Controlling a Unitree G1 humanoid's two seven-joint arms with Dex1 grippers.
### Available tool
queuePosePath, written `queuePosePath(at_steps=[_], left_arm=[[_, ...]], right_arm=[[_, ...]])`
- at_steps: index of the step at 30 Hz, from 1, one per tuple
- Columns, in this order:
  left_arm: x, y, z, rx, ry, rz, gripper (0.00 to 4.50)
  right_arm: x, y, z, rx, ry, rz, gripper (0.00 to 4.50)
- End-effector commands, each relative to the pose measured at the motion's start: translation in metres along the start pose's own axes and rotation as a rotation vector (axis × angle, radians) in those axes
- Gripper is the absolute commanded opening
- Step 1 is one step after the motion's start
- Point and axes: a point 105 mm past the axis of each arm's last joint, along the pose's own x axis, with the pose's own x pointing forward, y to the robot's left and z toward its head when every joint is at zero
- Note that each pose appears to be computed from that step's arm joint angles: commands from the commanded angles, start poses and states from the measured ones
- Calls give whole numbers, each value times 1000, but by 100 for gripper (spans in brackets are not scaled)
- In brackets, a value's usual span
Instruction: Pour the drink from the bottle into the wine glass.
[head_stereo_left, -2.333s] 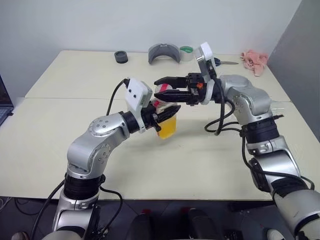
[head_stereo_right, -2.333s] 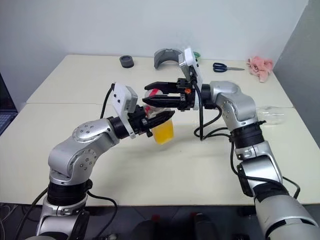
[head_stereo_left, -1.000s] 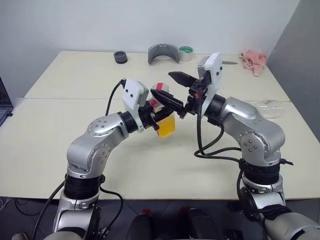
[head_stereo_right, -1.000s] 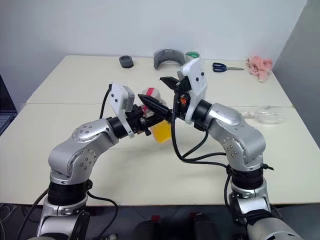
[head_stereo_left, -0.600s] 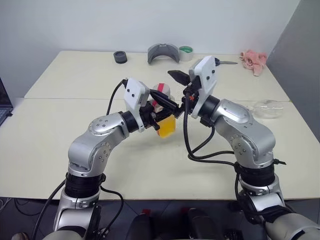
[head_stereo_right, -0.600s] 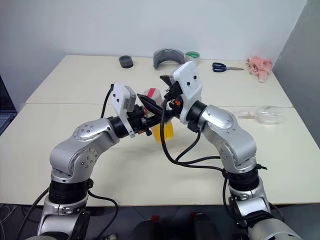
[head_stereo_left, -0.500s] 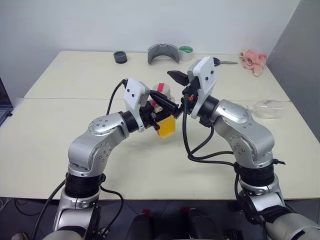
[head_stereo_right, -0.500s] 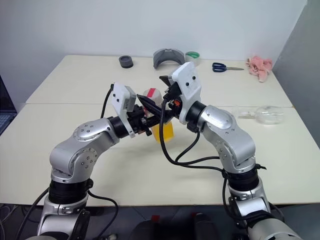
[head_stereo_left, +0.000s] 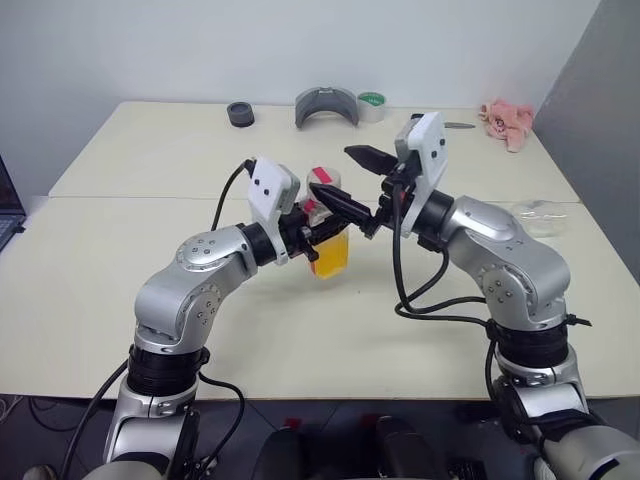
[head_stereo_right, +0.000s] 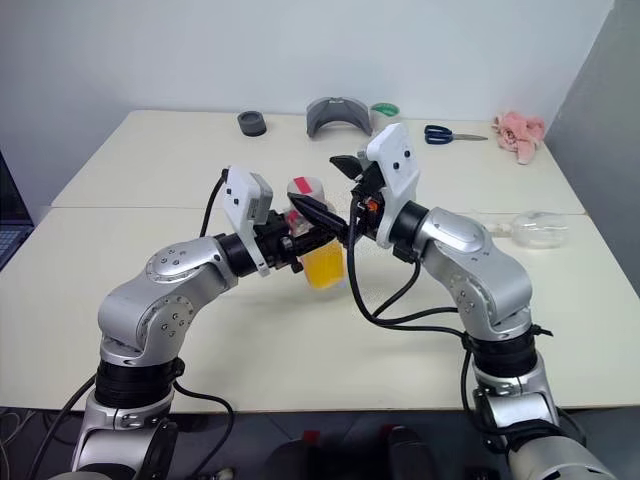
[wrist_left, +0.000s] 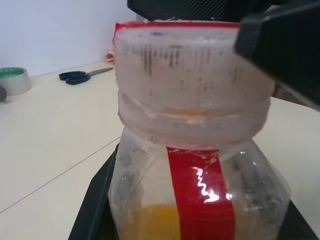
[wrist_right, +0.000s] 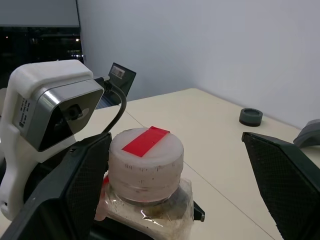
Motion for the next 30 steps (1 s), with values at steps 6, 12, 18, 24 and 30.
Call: queuePosePath(at_steps=[6, 12, 18, 24, 30], left_arm=[[-4, -4, 19, 59, -62, -15, 184], [-4, -4, 19, 60, -62, -15, 184], [-4, -3, 19, 62, -62, -14, 184], [-3, -2, 20, 64, -64, -15, 184], [-1, -3, 21, 66, -66, -17, 184]], right_arm=[[-15, -13, 16, -26, -39, -27, 445], [-17, -10, 19, -22, -47, 11, 445], [-18, 14, 19, 0, -60, 141, 445], [-6, 16, 14, -2, -68, 114, 445], [7, 10, 10, -22, -80, 60, 445]])
